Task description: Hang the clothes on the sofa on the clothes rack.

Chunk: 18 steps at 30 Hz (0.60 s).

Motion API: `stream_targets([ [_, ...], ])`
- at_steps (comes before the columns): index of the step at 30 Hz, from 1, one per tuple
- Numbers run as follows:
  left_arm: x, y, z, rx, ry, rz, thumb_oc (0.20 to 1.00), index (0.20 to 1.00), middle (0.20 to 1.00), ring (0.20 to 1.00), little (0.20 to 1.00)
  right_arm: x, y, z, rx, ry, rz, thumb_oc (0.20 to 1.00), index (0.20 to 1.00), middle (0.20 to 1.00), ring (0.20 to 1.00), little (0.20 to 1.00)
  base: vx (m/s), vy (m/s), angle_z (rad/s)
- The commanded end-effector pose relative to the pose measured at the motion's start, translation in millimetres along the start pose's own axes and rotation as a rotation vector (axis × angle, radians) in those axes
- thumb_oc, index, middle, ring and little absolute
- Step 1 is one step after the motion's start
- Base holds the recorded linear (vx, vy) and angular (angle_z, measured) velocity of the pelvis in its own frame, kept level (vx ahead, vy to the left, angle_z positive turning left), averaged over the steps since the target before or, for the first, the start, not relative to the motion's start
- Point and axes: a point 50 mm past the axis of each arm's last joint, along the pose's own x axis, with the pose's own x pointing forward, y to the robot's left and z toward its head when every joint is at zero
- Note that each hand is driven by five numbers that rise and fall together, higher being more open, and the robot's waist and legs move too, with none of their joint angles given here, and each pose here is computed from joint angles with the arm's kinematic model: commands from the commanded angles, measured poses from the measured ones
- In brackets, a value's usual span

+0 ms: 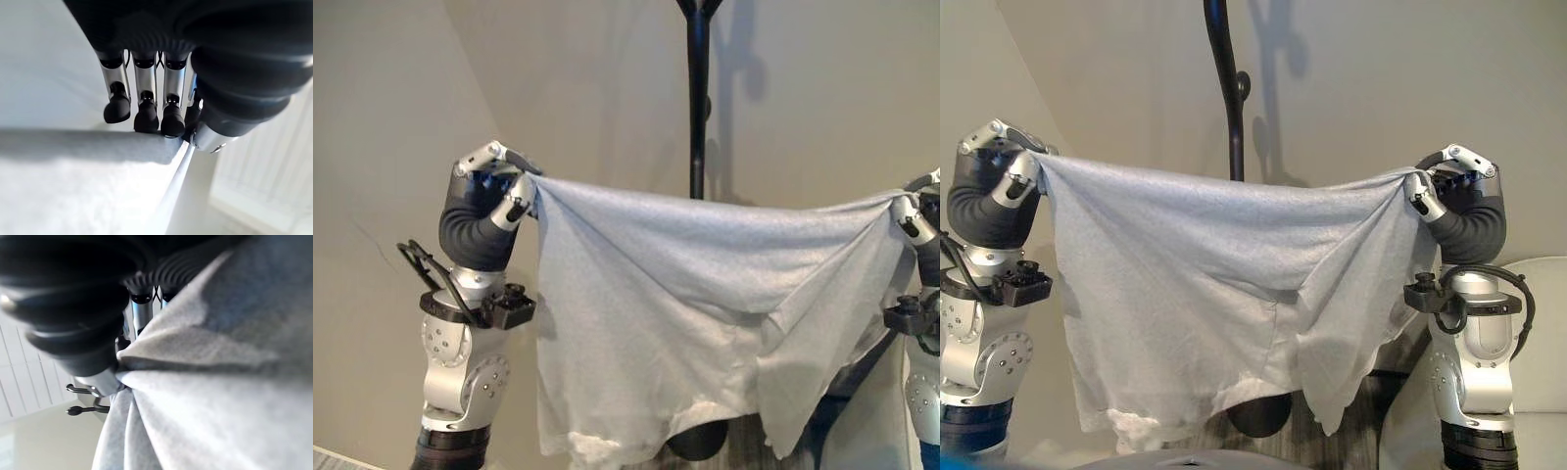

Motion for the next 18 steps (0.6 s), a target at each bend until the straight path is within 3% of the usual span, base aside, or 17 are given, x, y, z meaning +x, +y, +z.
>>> stream_targets([
  [1,32,1,37,0.035,-0.259,-0.043,0.2,0.2,0.2,0.2,0.2,26,4,39,0.044,-0.294,0.018,0.2,0.2,0.2,0.2,0.2,0.02,0.001,0.04],
  [18,70,-16,74,0.068,-0.545,-0.063,0.2,0.2,0.2,0.2,0.2,65,26,84,0.042,-0.601,0.09,0.2,0.2,0.2,0.2,0.2,0.0,0.0,0.01],
])
